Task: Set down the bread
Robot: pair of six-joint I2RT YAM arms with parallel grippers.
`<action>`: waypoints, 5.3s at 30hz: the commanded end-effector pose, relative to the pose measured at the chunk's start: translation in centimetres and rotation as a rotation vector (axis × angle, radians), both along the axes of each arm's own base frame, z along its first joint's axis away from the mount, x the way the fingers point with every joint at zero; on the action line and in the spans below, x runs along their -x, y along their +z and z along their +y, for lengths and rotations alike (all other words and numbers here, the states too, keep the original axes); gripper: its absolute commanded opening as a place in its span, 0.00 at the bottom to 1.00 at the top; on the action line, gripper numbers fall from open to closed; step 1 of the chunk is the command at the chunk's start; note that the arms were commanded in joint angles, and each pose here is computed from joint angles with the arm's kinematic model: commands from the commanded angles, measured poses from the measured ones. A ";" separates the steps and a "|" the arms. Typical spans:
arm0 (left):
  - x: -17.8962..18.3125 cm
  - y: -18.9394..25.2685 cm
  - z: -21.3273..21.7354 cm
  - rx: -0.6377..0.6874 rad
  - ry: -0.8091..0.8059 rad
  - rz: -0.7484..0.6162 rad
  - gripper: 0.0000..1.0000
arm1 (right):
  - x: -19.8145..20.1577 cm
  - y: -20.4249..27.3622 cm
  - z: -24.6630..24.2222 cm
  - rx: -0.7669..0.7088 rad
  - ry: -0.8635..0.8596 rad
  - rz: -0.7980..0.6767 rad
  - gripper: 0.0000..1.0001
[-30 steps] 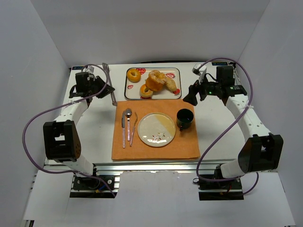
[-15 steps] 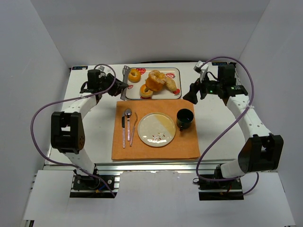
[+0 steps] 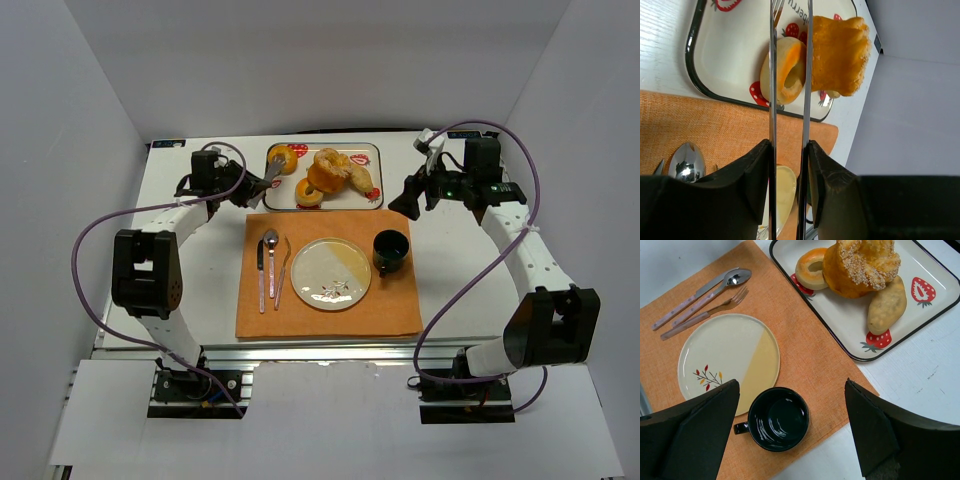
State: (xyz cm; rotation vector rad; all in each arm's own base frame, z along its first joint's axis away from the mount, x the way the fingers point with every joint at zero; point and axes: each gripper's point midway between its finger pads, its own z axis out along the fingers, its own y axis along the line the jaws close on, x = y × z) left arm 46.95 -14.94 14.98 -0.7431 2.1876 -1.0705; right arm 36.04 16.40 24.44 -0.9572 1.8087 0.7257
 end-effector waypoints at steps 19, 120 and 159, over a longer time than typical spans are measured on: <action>-2.3 -0.6 0.6 0.010 0.130 0.086 0.51 | 0.1 1.2 -0.1 -0.033 0.012 -0.041 0.89; 27.9 -0.6 -6.2 -0.185 -0.412 0.052 0.57 | 1.8 1.1 -1.9 0.013 0.003 -0.136 0.89; 8.4 -7.6 17.2 -1.149 -0.220 -0.249 0.08 | 4.6 0.8 -0.7 0.058 0.195 -0.246 0.89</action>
